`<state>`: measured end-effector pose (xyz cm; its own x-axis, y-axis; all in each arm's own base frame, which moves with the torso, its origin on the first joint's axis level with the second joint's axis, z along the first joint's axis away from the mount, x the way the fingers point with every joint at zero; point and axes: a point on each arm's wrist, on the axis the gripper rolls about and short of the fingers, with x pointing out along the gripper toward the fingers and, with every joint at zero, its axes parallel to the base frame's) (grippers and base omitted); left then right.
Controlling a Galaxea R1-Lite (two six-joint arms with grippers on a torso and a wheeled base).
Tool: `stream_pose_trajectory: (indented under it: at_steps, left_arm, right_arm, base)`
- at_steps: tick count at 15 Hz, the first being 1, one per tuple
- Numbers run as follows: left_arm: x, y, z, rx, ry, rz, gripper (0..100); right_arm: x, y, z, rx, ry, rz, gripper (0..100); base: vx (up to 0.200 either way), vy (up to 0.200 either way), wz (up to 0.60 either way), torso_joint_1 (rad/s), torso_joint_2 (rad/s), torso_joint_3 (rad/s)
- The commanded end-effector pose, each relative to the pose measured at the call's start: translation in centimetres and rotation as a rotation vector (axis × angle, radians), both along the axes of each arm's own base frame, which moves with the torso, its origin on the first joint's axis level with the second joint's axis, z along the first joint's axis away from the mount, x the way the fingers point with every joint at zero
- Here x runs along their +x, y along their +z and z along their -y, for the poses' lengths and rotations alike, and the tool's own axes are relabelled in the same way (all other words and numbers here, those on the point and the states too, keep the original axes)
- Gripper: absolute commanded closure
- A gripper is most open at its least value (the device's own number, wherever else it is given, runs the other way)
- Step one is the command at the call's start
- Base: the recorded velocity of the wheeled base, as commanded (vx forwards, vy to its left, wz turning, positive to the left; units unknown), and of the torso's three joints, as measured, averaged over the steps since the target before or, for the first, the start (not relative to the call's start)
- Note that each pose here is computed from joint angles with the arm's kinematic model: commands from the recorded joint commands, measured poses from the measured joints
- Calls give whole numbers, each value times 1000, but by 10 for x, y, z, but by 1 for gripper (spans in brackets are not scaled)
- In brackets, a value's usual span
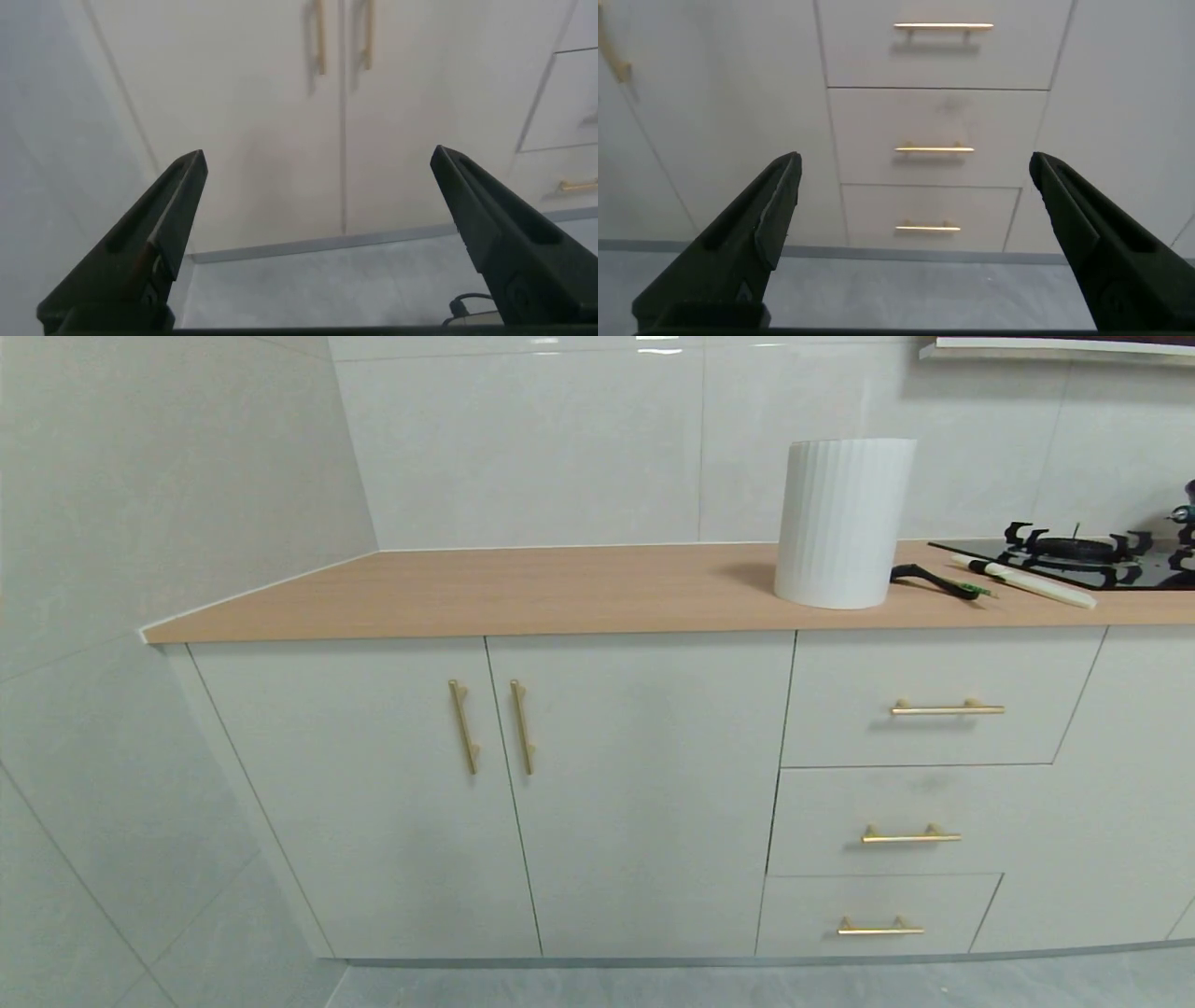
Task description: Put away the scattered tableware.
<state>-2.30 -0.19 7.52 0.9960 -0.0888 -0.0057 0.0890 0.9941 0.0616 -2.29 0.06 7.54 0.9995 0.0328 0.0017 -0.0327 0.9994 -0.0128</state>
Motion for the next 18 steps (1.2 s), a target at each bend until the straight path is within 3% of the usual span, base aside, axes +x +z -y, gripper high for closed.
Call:
stream_pose_trajectory:
  at_steps: [1,7,16,18]
  left_arm:
    - [0,0,0,1,0,0,0]
    - [0,0,0,4,0,0,0]
    - [0,0,0,-1,0,0,0]
    - [0,0,0,-1,0,0,0]
  right_arm:
    - [0,0,0,-1,1,-2,0]
    - [0,0,0,0,-1,-2,0]
    - [0,0,0,-1,1,-2,0]
    - [0,0,0,-1,1,-2,0]
  base:
    - [0,-200,0,2,2,7]
    - [0,-200,0,2,4,2]
    - [0,0,0,0,0,0]
    - [200,0,0,2,-2,0]
